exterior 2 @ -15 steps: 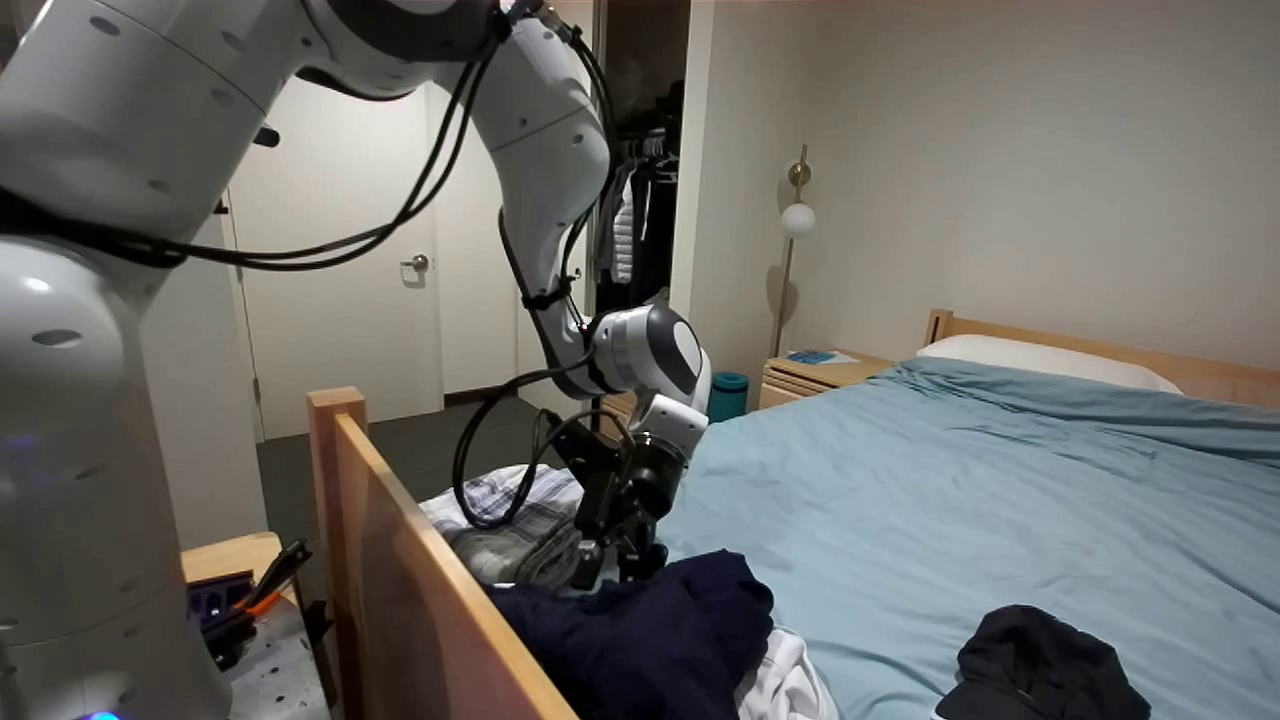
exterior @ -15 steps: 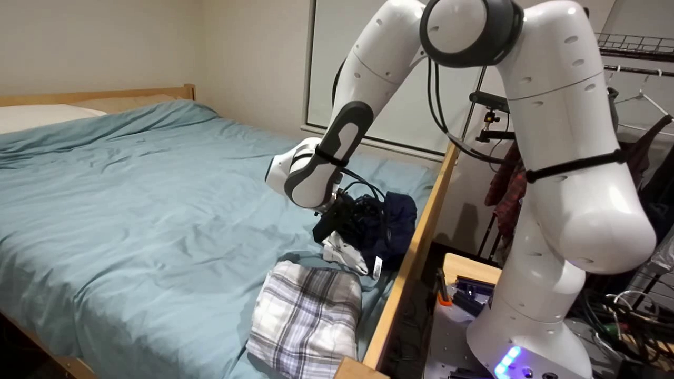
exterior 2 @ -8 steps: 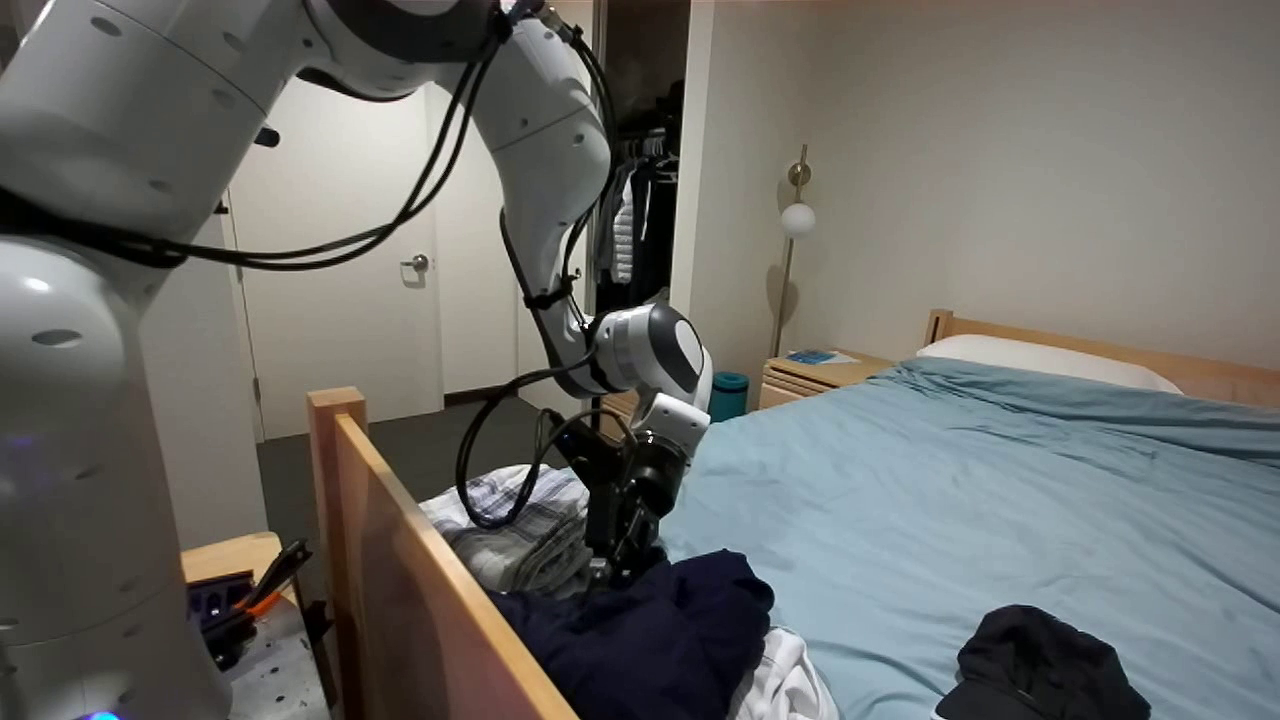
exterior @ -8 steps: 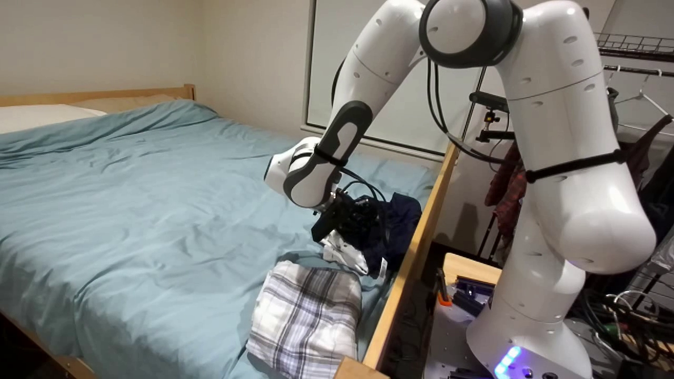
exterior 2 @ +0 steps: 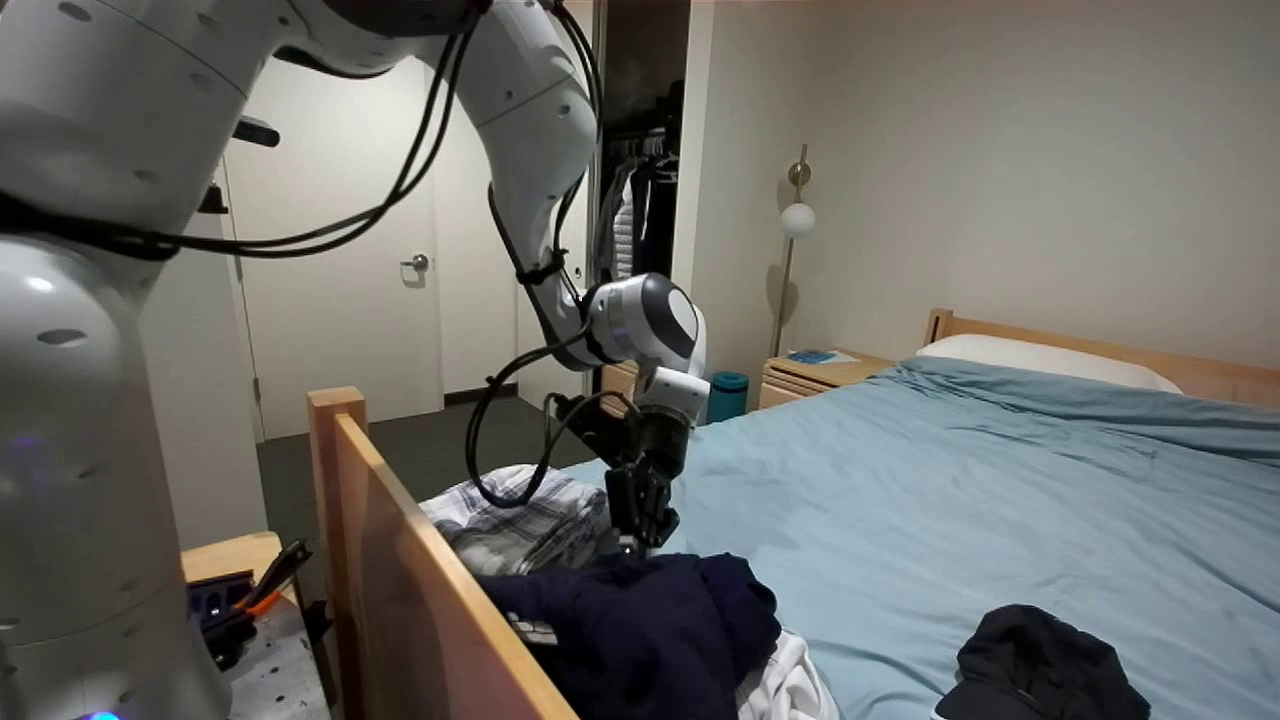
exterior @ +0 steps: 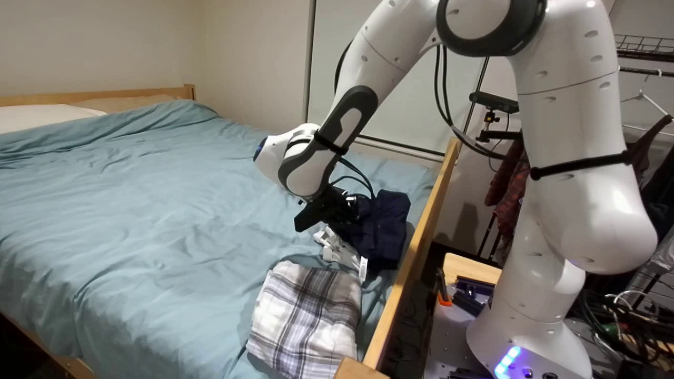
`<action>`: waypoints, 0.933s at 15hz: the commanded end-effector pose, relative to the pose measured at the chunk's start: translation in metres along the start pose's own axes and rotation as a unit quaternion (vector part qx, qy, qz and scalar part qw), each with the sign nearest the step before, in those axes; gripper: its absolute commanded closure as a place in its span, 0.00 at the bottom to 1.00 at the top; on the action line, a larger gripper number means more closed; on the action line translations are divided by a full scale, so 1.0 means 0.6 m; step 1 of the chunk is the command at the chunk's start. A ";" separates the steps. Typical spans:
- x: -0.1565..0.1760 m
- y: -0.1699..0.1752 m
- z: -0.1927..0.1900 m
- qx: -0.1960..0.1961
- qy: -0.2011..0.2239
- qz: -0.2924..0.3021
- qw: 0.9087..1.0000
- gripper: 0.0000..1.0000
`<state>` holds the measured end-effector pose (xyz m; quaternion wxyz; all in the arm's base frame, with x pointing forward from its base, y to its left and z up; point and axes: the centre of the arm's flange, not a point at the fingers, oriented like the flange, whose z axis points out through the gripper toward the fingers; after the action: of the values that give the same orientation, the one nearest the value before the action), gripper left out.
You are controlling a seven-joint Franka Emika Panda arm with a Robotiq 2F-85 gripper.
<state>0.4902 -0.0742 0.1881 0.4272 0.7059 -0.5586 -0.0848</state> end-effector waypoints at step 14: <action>-0.078 0.305 -0.440 0.339 0.139 -0.015 0.931 0.99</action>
<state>0.4959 0.0897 0.4215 0.2441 0.8197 -0.4911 0.1653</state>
